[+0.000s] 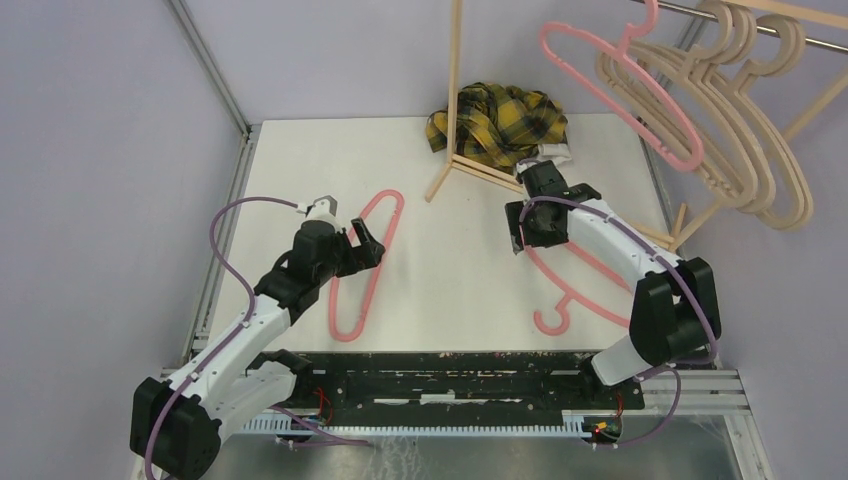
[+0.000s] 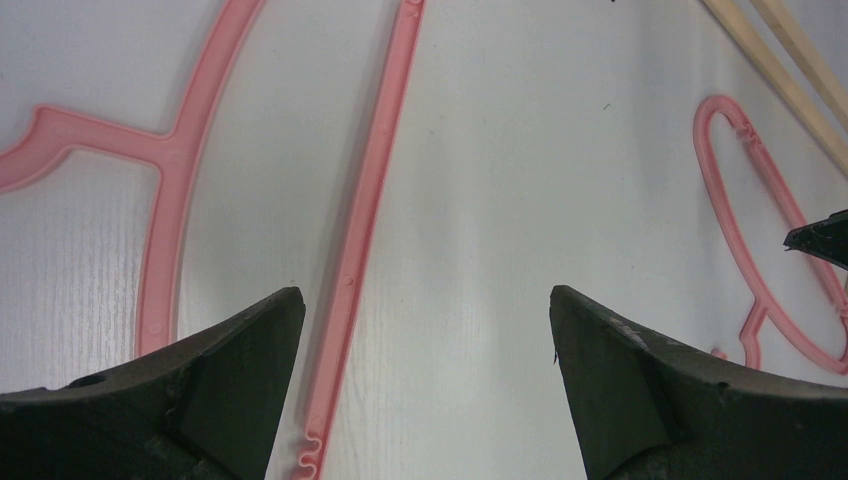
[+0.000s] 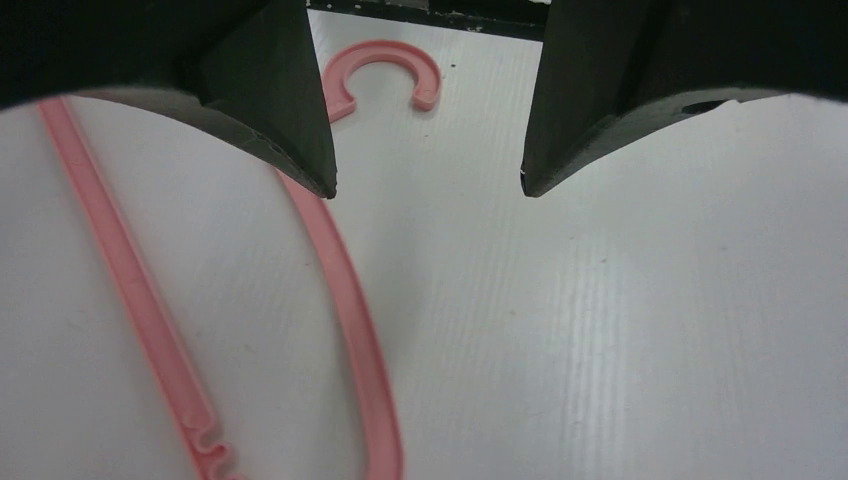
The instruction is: Organize the hangers
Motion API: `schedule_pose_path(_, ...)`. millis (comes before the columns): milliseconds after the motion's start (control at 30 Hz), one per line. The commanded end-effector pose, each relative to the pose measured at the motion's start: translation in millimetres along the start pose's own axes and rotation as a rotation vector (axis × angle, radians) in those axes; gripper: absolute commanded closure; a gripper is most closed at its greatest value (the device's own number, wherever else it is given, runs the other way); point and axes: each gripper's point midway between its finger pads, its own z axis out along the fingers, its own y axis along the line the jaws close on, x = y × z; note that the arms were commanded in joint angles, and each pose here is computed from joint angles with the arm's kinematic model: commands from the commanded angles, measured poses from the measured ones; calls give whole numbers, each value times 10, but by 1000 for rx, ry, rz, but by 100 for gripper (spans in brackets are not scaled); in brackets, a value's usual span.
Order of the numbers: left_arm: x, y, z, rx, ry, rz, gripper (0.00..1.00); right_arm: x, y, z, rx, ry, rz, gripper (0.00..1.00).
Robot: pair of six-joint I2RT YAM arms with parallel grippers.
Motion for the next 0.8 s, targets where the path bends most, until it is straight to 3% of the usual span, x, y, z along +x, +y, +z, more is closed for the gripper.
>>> schedule_pose_path(0,-89,-99,-2,50,-36,7,1,-240,-106,85,56,-74,-16,23)
schedule_pose_path(500,-47,-104,12,61,-25,8,1,-28,-426,776,208,39,-26,25)
schedule_pose_path(767,-42,-93,16,56,-25,7,1,100,-491,975,196,96,6,34)
